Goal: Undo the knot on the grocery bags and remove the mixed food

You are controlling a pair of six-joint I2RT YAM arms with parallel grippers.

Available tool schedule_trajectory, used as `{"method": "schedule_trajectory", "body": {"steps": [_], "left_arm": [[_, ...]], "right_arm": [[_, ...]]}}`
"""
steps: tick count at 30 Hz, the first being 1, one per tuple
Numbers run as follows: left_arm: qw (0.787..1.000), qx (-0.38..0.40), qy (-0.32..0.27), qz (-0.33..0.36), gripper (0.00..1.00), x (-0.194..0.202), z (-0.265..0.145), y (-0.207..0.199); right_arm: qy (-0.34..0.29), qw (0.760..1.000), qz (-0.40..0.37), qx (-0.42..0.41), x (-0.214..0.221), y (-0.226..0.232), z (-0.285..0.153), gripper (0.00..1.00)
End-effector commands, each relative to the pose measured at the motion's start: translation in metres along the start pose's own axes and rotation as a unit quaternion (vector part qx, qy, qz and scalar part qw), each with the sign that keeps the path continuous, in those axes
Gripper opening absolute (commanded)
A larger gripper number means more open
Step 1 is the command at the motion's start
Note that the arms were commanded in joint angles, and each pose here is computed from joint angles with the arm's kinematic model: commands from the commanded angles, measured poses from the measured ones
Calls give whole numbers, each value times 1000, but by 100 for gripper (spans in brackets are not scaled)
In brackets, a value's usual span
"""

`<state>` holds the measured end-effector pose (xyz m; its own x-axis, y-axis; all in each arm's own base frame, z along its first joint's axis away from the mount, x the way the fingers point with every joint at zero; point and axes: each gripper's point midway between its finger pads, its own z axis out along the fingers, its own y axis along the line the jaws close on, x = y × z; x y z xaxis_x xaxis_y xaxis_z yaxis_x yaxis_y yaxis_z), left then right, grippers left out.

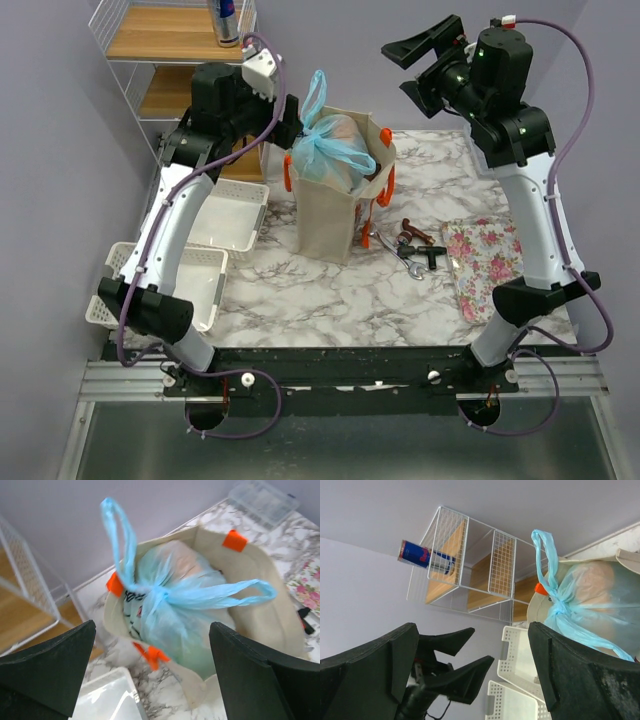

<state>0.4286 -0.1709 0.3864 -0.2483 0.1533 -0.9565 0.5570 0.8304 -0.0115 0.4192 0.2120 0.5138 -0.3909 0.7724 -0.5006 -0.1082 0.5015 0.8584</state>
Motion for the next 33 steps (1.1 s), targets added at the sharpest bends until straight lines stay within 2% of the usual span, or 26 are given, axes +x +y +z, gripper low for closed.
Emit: {"method": "schedule_trajectory", "body": {"steps": [1,5,11,16,20,22,27,29,33], "left_arm": [[997,64,24,26,99,-6,34,-27],[996,58,58,28,99,3,72,-22],[996,40,76,32,99,25,115,-10],[995,-6,97,23,99,52,148,10],[993,24,112,24,98,73,166,2],[992,41,123,8,95,84,173,-6],[986,64,151,-32,85,105,173,-19],[982,73,166,-47,77,117,171,-24],[976,114,174,-57,46,118,163,-40]], "right_arm": [[6,1000,18,-11,-5,6,7,100],[15,999,31,-3,-6,-2,14,100],[44,999,31,4,4,-18,18,100],[54,999,-4,6,11,-30,23,100],[61,997,-34,12,19,-45,22,100],[63,996,-55,19,22,-55,22,100],[56,993,-102,32,24,-72,14,100],[71,990,-112,46,33,-88,13,100],[88,985,-128,76,45,-115,11,100]]}}
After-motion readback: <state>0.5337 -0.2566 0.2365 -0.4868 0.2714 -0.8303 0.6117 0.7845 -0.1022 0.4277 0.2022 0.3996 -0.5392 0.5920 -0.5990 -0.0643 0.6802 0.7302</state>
